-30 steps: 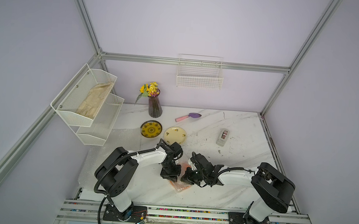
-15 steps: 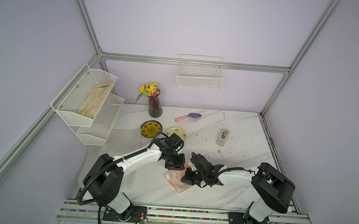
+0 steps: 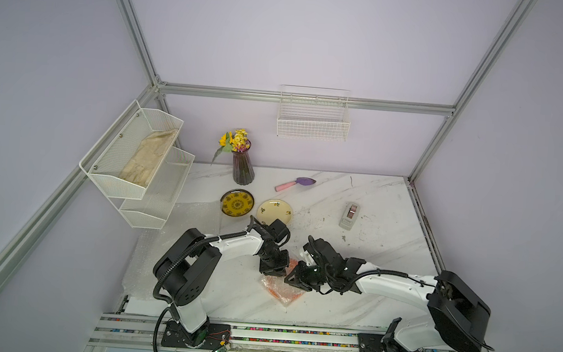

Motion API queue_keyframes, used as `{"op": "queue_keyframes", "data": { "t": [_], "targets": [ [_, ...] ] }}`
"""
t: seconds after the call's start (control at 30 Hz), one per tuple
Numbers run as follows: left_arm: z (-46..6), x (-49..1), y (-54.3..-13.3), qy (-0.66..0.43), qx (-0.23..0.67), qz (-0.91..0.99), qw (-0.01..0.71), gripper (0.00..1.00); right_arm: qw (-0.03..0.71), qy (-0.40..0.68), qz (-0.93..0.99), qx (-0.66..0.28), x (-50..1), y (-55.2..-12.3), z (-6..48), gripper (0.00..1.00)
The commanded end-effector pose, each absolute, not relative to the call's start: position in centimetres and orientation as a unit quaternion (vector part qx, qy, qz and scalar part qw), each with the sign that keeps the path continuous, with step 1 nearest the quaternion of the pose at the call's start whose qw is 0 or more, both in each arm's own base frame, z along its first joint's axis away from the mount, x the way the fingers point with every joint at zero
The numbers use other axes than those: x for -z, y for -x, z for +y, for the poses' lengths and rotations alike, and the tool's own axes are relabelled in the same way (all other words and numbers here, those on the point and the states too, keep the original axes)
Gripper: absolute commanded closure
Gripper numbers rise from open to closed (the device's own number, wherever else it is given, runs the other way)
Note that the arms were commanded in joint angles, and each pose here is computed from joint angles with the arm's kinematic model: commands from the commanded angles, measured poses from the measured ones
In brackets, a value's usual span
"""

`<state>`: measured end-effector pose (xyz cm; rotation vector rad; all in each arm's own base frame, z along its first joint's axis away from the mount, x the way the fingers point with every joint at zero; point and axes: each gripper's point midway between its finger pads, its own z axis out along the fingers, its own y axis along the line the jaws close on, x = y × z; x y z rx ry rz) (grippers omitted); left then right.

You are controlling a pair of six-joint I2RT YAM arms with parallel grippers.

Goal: Wrap dinner plates in bubble wrap
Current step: Wrap the plate in the bubble wrap.

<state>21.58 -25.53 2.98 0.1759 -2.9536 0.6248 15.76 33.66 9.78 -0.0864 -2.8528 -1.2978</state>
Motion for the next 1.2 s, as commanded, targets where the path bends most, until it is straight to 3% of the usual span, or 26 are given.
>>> {"op": "queue_keyframes", "data": {
  "t": [0.0, 0.2, 0.37, 0.47, 0.57, 0.67, 0.83, 1.0, 1.17],
  "targets": [
    [-23.7, -1.0, -20.4, -0.062, -0.165, -0.982, 0.071, 0.84, 0.005, 0.064, -0.912, 0.405, -11.1, -16.7, 32.5, 0.79],
    [-23.6, -1.0, -20.3, -0.062, -0.166, -0.982, 0.070, 0.84, 0.021, 0.105, -0.938, 0.330, -6.3, -16.6, 30.8, 0.89],
    [-23.6, -1.0, -20.3, -0.065, -0.167, -0.981, 0.069, 0.84, 0.081, 0.099, -0.922, 0.365, -3.7, -14.7, 33.1, 0.88],
    [-23.9, -1.6, -20.5, -0.062, -0.174, -0.981, 0.064, 0.84, 0.097, 0.095, -0.931, 0.338, -2.0, -13.5, 32.2, 0.88],
    [-24.7, -4.1, -21.4, -0.053, -0.193, -0.979, 0.044, 0.81, 0.093, 0.081, -0.952, 0.280, -0.6, -13.0, 30.1, 0.88],
    [-25.6, -7.9, -22.3, -0.035, -0.217, -0.975, 0.020, 0.74, 0.076, 0.088, -0.949, 0.292, -0.9, -13.6, 30.4, 0.83],
    [-26.8, -11.4, -21.8, -0.006, -0.244, -0.969, 0.026, 0.68, 0.057, 0.091, -0.946, 0.306, -1.6, -14.5, 30.9, 0.83],
    [-26.5, -9.3, -19.5, 0.017, -0.209, -0.975, 0.069, 0.60, 0.050, 0.098, -0.947, 0.303, -1.3, -14.7, 30.7, 1.00],
    [-25.5, -6.4, -15.9, 0.053, -0.186, -0.974, 0.119, 0.57, 0.042, 0.115, -0.948, 0.294, -0.9, -15.1, 30.1, 1.00]
  ]
}}
